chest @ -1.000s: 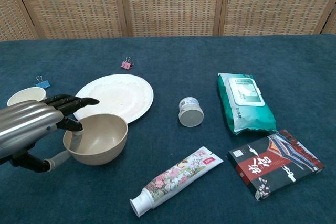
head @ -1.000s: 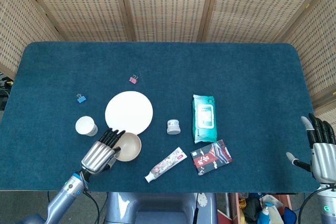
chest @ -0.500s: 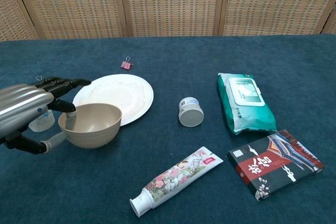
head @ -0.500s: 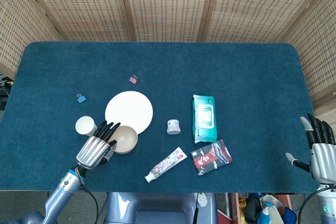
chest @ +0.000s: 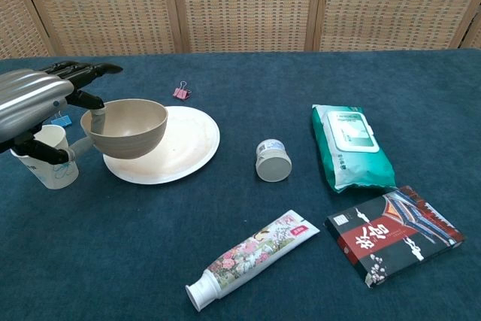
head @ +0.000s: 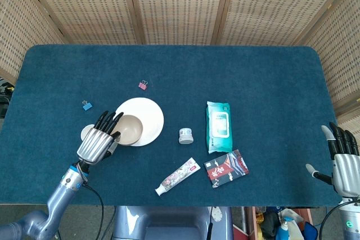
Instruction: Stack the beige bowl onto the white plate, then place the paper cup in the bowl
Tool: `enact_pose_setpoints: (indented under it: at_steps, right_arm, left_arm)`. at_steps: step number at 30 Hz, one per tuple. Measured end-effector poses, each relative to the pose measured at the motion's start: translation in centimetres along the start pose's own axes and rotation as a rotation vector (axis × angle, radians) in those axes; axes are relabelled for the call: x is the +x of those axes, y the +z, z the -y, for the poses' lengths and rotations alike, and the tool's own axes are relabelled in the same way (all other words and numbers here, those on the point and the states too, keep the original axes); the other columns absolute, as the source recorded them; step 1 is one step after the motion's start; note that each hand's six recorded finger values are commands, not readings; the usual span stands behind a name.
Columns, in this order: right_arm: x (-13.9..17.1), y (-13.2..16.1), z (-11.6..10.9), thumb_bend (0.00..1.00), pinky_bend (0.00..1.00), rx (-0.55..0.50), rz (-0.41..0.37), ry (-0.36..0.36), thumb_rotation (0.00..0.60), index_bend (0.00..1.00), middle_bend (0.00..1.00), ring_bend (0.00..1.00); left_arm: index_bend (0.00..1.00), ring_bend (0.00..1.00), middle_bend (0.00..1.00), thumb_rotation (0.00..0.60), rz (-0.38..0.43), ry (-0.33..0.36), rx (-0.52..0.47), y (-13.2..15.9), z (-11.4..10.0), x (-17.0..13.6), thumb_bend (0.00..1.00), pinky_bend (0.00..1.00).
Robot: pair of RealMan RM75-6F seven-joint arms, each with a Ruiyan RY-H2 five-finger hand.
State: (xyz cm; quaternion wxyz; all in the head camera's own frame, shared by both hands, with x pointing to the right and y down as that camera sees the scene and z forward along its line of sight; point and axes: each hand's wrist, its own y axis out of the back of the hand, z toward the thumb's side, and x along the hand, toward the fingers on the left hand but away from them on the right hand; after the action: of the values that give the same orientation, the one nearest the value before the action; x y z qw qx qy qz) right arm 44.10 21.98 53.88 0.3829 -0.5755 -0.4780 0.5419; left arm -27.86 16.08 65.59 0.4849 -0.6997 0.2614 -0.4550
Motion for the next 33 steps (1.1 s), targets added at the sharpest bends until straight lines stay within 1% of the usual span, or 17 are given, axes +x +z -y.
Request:
enact_pose_setpoints:
  at_steps: [8, 11, 17, 21, 23, 26, 30, 33]
  right_arm:
    - [-0.1, -0.1, 0.0, 0.12, 0.00, -0.003, 0.004, 0.001, 0.600, 0.00, 0.00, 0.00]
    - [-0.1, -0.1, 0.1, 0.12, 0.00, -0.003, 0.003, 0.005, 0.600, 0.00, 0.00, 0.00]
    - [-0.1, -0.1, 0.2, 0.12, 0.00, -0.006, 0.004, 0.006, 0.600, 0.00, 0.00, 0.00]
    - [-0.2, -0.3, 0.3, 0.12, 0.00, -0.008, 0.009, 0.011, 0.600, 0.00, 0.00, 0.00]
    - [-0.2, -0.3, 0.3, 0.12, 0.00, -0.007, 0.008, 0.012, 0.600, 0.00, 0.00, 0.00]
    - [-0.2, -0.2, 0.3, 0.12, 0.00, -0.008, 0.005, 0.011, 0.600, 0.00, 0.00, 0.00]
    - [-0.3, -0.4, 0.2, 0.12, 0.00, -0.016, 0.013, 0.010, 0.600, 0.00, 0.00, 0.00]
    - [-0.3, -0.4, 0.2, 0.12, 0.00, -0.018, 0.011, 0.010, 0.600, 0.00, 0.00, 0.00]
  left_arm:
    - [0.68, 0.00, 0.00, 0.600, -0.021, -0.027, 0.054, -1.3, 0.5, 2.9, 0.47, 0.02]
    - [0.66, 0.00, 0.00, 0.600, -0.031, -0.039, 0.064, -1.5, 0.9, 3.9, 0.47, 0.02]
    - [0.63, 0.00, 0.00, 0.600, -0.047, -0.061, 0.070, -1.4, 1.9, 5.8, 0.47, 0.02]
    - [0.60, 0.00, 0.00, 0.600, -0.058, -0.055, 0.063, -0.9, 2.3, 6.8, 0.47, 0.02]
    - [0.57, 0.00, 0.00, 0.600, -0.062, -0.054, 0.057, -0.7, 2.5, 7.2, 0.47, 0.02]
    - [0.47, 0.00, 0.00, 0.600, -0.064, -0.053, 0.053, -0.3, 2.9, 7.8, 0.42, 0.01]
    - [0.33, 0.00, 0.00, 0.600, -0.066, -0.039, 0.055, 0.2, 3.0, 8.1, 0.31, 0.00]
    - [0.23, 0.00, 0.00, 0.600, -0.075, -0.042, 0.062, 0.0, 3.1, 8.2, 0.22, 0.00]
